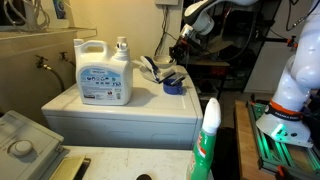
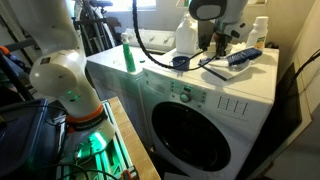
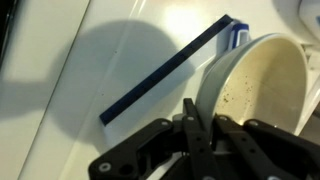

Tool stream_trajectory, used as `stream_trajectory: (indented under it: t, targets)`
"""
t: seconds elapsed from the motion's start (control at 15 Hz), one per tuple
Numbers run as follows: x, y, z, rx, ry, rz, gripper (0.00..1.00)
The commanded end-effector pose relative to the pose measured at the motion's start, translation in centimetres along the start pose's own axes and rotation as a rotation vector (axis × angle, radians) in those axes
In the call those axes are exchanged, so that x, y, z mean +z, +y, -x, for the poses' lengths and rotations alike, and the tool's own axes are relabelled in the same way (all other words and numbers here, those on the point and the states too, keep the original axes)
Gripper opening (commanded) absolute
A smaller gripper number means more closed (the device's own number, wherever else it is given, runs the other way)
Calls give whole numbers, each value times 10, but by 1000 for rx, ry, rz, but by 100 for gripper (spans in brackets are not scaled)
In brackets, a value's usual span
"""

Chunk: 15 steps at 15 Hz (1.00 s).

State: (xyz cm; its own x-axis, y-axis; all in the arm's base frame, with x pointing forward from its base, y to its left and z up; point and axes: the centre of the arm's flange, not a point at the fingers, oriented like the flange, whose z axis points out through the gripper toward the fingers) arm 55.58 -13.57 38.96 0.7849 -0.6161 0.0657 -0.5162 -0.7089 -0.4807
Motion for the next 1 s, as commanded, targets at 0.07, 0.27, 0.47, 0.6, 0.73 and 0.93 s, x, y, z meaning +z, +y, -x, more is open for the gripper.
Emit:
stream_trajectory:
  t: [0.07,0.27,0.47,0.6,0.73,0.93]
  targets:
    - [4,-51,31,-225,-125,-69,4]
    - [25,-86,35,-332,-217,-90,4]
    - [41,-112,38,-418,-308,-89,4]
    - [57,-118,44,-475,-403,-80,4]
    - [68,-123,57,-536,-490,-59,4]
    - [78,-128,76,-639,-589,-25,4]
